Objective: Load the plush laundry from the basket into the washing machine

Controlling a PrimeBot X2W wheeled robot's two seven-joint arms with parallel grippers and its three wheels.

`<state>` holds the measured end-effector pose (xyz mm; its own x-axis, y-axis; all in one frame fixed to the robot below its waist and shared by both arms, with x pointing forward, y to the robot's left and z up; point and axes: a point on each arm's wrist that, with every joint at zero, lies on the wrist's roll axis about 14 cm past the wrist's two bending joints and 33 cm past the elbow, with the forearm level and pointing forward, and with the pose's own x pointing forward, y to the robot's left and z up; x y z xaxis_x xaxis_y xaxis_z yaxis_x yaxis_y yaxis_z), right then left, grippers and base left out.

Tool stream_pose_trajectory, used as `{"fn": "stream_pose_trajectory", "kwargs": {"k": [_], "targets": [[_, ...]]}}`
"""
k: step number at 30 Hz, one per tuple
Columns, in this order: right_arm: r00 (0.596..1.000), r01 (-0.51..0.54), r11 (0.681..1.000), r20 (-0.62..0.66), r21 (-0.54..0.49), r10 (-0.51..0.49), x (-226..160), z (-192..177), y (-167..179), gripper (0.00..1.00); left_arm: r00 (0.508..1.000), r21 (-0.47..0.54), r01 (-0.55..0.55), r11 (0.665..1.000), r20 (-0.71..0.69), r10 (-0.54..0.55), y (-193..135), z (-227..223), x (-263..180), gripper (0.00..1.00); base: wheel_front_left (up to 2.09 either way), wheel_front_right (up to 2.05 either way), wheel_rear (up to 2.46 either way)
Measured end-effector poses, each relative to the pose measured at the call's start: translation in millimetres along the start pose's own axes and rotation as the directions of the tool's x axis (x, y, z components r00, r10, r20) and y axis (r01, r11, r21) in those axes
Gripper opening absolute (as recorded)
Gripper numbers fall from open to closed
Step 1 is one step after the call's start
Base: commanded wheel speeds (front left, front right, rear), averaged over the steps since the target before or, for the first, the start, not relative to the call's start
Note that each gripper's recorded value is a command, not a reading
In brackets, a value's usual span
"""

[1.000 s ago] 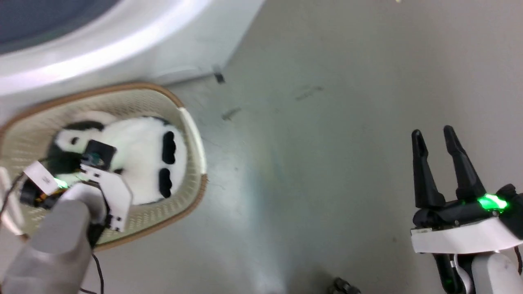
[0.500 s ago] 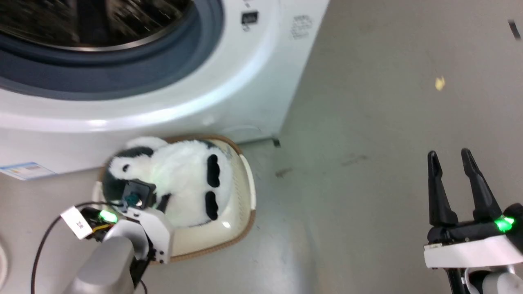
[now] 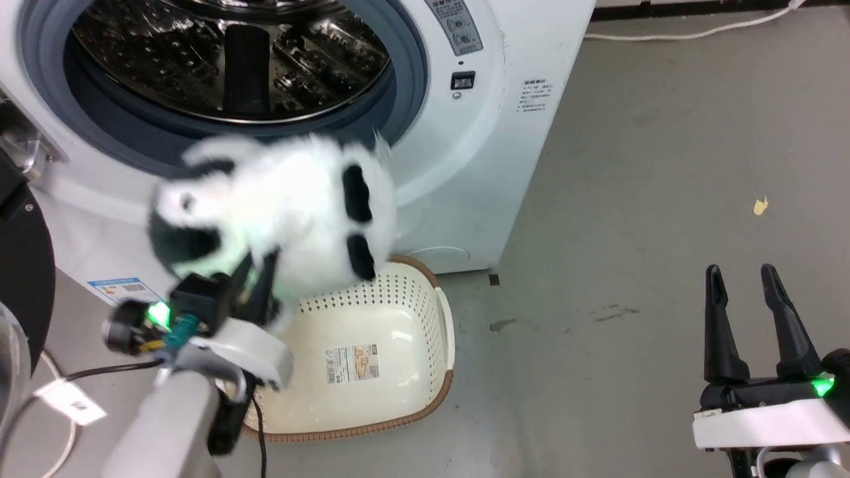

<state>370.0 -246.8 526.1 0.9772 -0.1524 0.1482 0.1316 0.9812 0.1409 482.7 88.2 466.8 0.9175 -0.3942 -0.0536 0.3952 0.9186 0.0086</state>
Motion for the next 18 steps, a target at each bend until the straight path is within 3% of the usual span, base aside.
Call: {"fn": "stream_pose_trajectory", "kwargs": {"k": [9,18], "targets": [[0.998,0.018,1.000,-0.056,-0.004,-0.018,2.3,-19.2,-4.5,1.00,0.981,0.027,-0.037,0.999,0.190,0.031,24.4,50.9,32.5,0.00,0.00,0.00,0.00],[0.992,0.040,0.999,-0.123,0.007,-0.039,21.7,-50.2,-9.7,1.00,0.984,0.100,-0.017,0.995,0.180,-0.001,63.1,59.8,121.7,0.00,0.00,0.00,0.00]]}}
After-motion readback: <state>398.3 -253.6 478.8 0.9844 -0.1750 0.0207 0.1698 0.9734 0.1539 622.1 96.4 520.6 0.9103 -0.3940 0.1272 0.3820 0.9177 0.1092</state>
